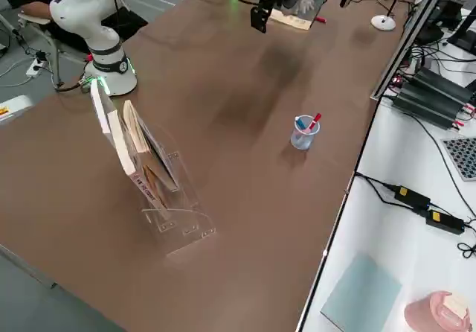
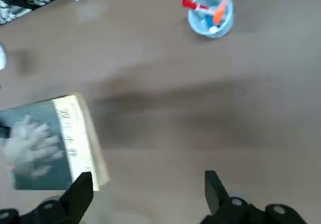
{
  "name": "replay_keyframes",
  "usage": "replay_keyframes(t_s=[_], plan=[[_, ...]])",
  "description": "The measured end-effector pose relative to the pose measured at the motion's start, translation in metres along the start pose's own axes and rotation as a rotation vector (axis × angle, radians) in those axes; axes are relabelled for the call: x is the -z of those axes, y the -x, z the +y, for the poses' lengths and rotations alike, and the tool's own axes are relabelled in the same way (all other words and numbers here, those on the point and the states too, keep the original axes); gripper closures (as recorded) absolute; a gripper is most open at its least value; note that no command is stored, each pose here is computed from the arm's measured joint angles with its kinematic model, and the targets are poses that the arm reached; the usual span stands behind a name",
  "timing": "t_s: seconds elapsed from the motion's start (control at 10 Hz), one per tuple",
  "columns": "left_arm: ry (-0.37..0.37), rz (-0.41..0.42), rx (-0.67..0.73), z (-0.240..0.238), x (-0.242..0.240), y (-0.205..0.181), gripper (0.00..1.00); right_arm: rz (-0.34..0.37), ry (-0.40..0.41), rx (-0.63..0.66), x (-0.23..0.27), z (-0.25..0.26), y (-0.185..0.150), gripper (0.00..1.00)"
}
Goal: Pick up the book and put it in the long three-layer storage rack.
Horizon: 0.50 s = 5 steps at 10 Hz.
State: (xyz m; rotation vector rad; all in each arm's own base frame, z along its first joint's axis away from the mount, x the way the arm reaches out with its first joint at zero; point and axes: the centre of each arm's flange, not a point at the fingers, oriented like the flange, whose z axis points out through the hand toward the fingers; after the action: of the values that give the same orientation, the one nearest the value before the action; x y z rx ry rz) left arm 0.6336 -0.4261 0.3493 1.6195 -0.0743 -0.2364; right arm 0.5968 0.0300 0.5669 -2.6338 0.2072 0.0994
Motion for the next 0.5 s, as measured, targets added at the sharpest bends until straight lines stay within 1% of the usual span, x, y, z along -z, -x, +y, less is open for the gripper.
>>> replay_keyframes(t_s=[0.5], plan=[[0.003,-0.013,-0.007,-0.009,-0.010,0.003,0.99,-0.096,-0.205,-0.084,-0.049,0.016,-0.020,0.01]])
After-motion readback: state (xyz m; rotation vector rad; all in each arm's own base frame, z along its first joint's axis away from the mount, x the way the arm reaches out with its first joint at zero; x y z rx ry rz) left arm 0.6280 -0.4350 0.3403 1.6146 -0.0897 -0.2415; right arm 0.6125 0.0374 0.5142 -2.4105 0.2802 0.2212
